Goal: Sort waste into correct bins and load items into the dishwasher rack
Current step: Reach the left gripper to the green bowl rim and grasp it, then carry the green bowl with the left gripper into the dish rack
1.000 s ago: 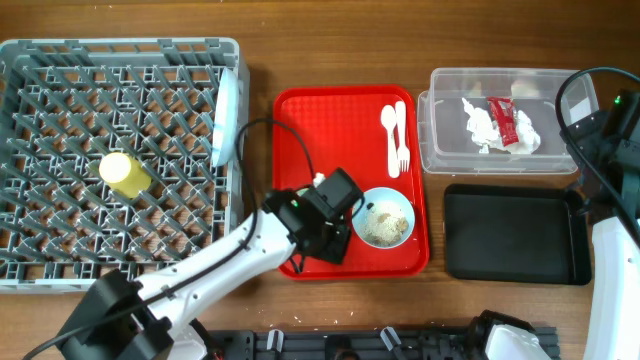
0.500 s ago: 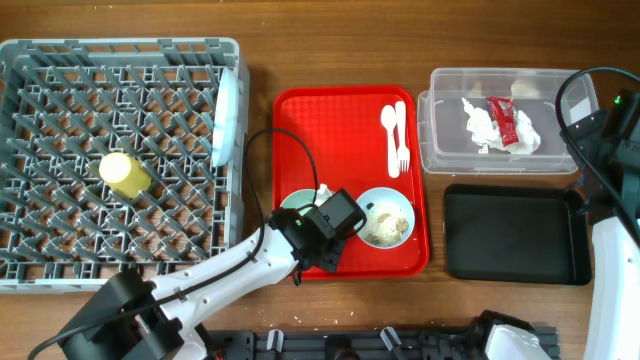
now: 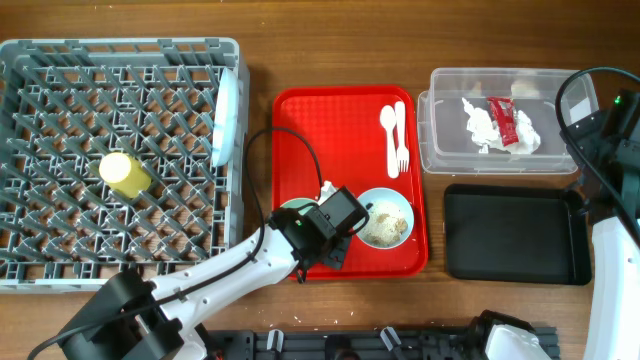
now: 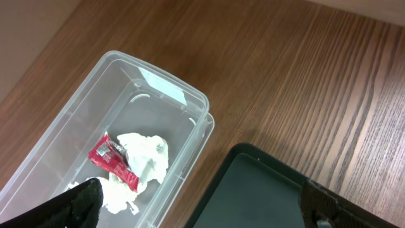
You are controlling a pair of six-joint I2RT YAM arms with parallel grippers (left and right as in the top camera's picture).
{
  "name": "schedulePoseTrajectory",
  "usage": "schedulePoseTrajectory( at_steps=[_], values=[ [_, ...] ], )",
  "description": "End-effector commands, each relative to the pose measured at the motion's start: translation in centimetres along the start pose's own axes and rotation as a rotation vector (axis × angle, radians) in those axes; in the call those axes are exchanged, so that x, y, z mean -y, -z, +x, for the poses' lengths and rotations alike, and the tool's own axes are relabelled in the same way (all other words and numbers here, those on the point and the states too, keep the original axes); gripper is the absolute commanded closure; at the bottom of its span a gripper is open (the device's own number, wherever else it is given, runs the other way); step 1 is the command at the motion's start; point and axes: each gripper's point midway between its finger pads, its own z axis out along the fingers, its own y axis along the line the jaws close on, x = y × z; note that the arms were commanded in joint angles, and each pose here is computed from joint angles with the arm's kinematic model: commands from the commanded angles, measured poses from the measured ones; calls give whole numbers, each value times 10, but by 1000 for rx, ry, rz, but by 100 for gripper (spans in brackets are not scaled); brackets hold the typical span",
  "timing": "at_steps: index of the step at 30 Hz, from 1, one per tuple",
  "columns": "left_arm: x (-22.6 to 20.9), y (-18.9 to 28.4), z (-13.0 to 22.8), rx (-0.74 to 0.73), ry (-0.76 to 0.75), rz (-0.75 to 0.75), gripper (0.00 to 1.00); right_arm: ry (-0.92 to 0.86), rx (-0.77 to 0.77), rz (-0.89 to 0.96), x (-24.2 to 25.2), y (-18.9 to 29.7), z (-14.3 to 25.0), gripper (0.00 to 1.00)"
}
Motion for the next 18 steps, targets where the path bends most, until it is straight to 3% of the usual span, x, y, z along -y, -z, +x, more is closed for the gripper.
schedulePoseTrajectory(
  at_steps=[1, 4, 11, 18],
  values=[
    [12, 20, -16, 53, 24, 55, 96, -13, 0, 5, 1, -1, 0, 0],
    [15, 71, -42, 168, 53, 111, 96, -13, 0, 5, 1, -1, 0, 0],
    [-49, 205, -72, 562, 275, 267, 96, -13, 0, 5, 1, -1, 0, 0],
    [-153, 329, -83, 1103, 515, 158, 96, -13, 0, 5, 1, -1, 0, 0]
  ],
)
